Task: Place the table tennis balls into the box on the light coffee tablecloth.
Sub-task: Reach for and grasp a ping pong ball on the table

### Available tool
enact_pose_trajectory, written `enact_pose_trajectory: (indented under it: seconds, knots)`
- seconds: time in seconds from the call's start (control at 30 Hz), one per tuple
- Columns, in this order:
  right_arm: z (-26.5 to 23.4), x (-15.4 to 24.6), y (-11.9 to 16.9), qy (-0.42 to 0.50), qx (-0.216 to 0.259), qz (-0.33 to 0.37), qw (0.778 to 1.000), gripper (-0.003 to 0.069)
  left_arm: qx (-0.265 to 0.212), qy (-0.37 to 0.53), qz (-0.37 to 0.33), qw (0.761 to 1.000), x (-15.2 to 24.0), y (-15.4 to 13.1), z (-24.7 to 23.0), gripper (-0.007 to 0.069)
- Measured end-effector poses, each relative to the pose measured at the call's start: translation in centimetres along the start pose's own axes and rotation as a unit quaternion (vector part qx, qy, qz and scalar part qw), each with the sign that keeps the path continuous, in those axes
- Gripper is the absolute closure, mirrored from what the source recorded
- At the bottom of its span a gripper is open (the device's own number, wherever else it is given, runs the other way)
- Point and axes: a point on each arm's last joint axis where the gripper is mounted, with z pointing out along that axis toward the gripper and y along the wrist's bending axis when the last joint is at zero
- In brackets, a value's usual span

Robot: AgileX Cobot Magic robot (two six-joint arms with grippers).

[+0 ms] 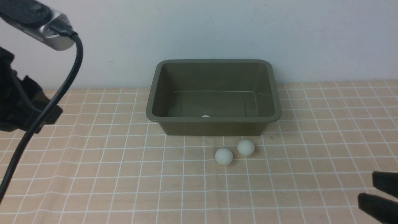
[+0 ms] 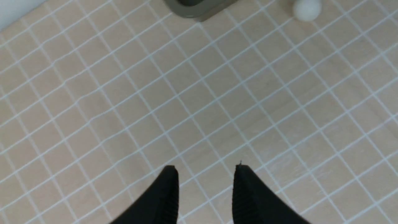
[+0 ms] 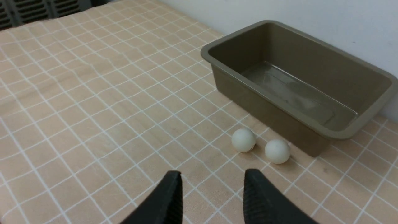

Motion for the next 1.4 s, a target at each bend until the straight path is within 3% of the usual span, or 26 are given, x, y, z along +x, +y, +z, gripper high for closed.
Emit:
enact_pose_trajectory:
  seconds: [0.2,0.37,0.67,0.87,1.03,1.4]
  knots:
    - [1.4,-2.1,-1.8,0.032,-0.028,-0.008,0.999,0.0396,-0.022,-0.060,-0.019,0.998,0.3,-0.4,-2.2,0.0397]
    - [3.1,-2.5,-3.4,0.064,-0.050,0.007,0.997,0.0396,0.000,-0.139,-0.018,0.990,-1.0,-0.8,-2.6,0.0389]
    - [6.5,-1.5,-5.6,0.115,-0.082,0.046,0.989,0.0396,0.058,-0.131,-0.010,0.990,-3.1,-0.6,0.8,0.0260]
    - [10.6,-0.9,-4.9,0.155,-0.126,0.046,0.979,0.0396,0.064,-0.138,-0.006,0.988,-4.4,0.0,3.2,0.0242]
    - [14.3,-1.5,-4.4,0.161,-0.101,0.043,0.981,0.0396,0.058,-0.147,0.000,0.987,-4.7,0.2,3.6,0.0242]
    - [22.0,-2.1,-7.2,0.213,-0.053,0.072,0.973,0.0393,0.056,-0.148,-0.007,0.987,-4.8,0.3,3.6,0.0239]
